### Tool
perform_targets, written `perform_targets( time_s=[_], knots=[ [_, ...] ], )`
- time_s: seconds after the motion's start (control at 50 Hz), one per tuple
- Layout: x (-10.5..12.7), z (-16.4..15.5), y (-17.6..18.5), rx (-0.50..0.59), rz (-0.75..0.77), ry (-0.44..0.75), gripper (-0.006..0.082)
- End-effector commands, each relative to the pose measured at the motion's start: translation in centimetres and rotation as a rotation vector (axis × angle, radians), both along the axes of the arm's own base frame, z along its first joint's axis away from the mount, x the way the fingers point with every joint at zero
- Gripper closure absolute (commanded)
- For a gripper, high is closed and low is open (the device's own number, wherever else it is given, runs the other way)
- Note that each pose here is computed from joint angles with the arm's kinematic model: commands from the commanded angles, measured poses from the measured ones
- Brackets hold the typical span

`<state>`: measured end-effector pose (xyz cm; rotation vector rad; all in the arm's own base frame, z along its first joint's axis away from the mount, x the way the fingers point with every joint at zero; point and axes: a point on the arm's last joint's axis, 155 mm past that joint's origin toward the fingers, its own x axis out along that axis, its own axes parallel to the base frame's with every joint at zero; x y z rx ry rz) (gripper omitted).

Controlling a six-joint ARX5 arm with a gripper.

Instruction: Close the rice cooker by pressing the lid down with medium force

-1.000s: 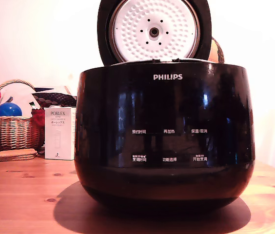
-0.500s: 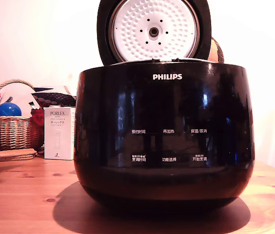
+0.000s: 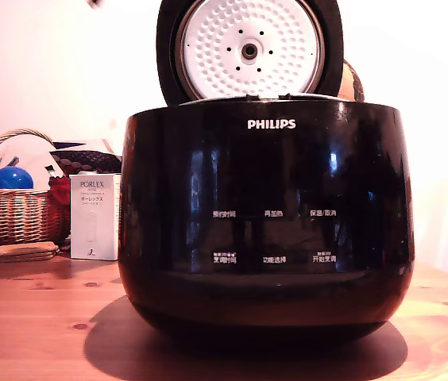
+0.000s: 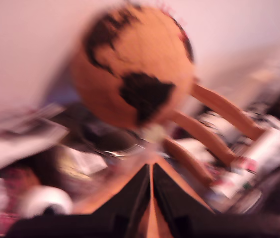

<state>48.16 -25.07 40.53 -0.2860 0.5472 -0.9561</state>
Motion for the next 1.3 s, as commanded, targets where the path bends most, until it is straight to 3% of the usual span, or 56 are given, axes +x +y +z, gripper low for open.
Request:
perform_targets(
  time_s=[0.0,0.3,0.86,1.06,1.28],
  knots=[
    [0.4,-1.7,-1.0,-0.026,-0.042,0.065,0.0788],
    [-2.2,-4.1,-3.3,-0.046,-0.162,0.211,0.0788],
    [-6.6,-6.3,-6.2,0.018,-0.264,0.323,0.0788],
    [-8.9,-7.0,-8.4,0.061,-0.335,0.314,0.0788],
    [-9.0,-9.5,-9.9,0.221,-0.244,0.276,0.0788]
  ],
)
